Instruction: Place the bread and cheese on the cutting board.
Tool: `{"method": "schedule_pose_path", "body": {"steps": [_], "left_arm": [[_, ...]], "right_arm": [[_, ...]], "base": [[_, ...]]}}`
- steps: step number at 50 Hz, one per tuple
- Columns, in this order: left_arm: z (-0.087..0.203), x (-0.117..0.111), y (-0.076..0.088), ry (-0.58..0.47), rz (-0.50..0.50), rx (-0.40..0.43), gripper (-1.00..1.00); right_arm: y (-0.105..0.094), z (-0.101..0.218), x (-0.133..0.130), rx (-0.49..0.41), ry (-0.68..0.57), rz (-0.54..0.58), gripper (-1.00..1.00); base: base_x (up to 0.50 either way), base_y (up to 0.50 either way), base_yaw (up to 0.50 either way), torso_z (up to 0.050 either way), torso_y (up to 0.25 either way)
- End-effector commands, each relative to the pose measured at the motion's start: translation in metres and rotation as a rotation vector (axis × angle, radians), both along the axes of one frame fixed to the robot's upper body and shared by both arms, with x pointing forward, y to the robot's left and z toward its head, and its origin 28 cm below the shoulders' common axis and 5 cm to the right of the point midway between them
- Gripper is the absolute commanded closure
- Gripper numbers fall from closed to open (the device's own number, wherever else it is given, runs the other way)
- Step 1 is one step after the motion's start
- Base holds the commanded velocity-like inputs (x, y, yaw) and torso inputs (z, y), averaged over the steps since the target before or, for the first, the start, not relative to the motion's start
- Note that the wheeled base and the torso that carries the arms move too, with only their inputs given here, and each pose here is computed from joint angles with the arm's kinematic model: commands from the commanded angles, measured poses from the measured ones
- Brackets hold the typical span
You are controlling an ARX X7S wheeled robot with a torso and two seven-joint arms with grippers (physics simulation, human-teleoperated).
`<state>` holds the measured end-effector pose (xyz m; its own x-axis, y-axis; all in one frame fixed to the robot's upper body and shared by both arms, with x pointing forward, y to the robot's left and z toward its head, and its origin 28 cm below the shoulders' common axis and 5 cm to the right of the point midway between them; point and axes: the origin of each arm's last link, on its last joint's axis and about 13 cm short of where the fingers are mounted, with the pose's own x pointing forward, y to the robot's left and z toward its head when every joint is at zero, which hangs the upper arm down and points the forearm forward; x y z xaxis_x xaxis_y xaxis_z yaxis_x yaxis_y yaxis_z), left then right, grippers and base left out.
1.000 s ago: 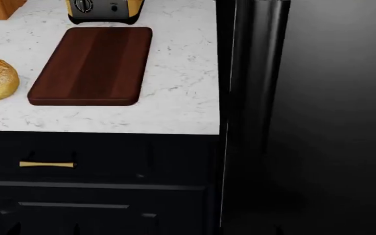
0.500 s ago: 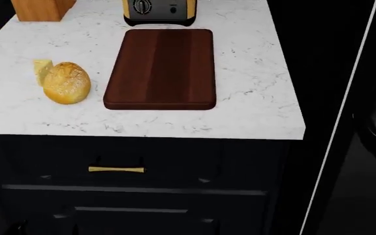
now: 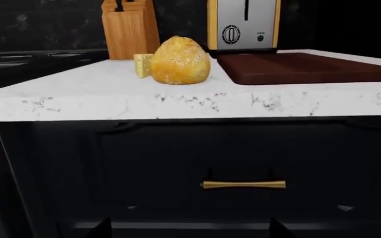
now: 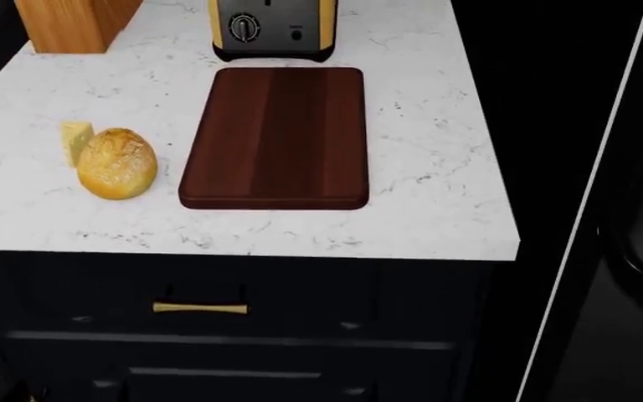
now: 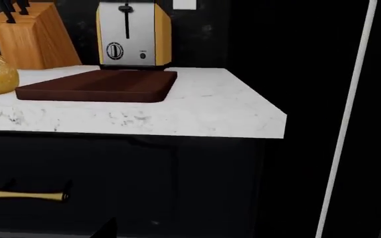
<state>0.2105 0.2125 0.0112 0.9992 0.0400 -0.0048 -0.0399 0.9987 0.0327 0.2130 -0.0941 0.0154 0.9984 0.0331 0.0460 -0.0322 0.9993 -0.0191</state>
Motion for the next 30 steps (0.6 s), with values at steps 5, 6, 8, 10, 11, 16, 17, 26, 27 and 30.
{"method": "schedule_pose_path", "body": {"steps": [5,6,8,10,11,16,17,26,27,30], "left_arm": [[-0.0013,-0.0003,0.0003,-0.004,-0.007,0.004,-1.0],[-0.0009,-0.0003,0.0002,-0.005,-0.007,0.002,-1.0],[-0.0009,-0.0004,-0.0001,-0.009,-0.012,0.014,-1.0],[-0.0014,-0.0001,0.0,-0.009,-0.011,0.013,-1.0],[-0.0013,-0.0002,0.0,-0.009,-0.011,0.012,-1.0],[-0.0012,-0.0002,0.0,-0.012,-0.015,0.016,-1.0],[-0.0015,0.0,-0.0001,-0.01,-0.016,0.017,-1.0],[-0.0011,0.0002,-0.0003,0.005,-0.005,0.0,-1.0],[-0.0004,0.0005,-0.0003,-0.003,-0.009,0.002,-1.0],[0.0,0.0015,-0.001,-0.009,-0.015,0.01,-1.0]], "right_arm": [[0.0,-0.0006,-0.0002,-0.005,0.001,-0.002,-1.0],[-0.0001,-0.0008,-0.0002,-0.004,0.0,-0.002,-1.0],[0.0001,0.0004,-0.0005,-0.002,-0.001,-0.003,-1.0],[0.0,-0.0008,0.0,-0.006,0.003,-0.008,-1.0],[0.0001,-0.0007,-0.0001,-0.005,0.001,-0.006,-1.0],[0.0006,-0.0009,0.0003,-0.009,0.007,-0.005,-1.0],[0.0004,-0.0008,0.0003,-0.008,0.013,-0.011,-1.0],[0.0015,0.0015,0.0003,-0.013,0.008,-0.013,-1.0],[0.0009,0.0018,0.0003,-0.019,0.002,-0.016,-1.0],[0.0014,0.0044,0.0,-0.033,-0.014,-0.013,-1.0]], "base": [[0.0,0.0,0.0,0.05,0.0],[0.0,0.0,0.0,0.05,0.0],[0.0,0.0,0.0,0.05,0.0],[0.0,0.0,0.0,0.05,0.0],[0.0,0.0,0.0,0.05,0.0],[0.0,0.0,0.0,0.05,0.0],[0.0,0.0,0.0,0.05,0.0],[0.0,0.0,0.0,0.047,0.0],[0.0,0.0,0.0,0.0,0.0],[0.0,0.0,0.0,0.0,0.0]]}}
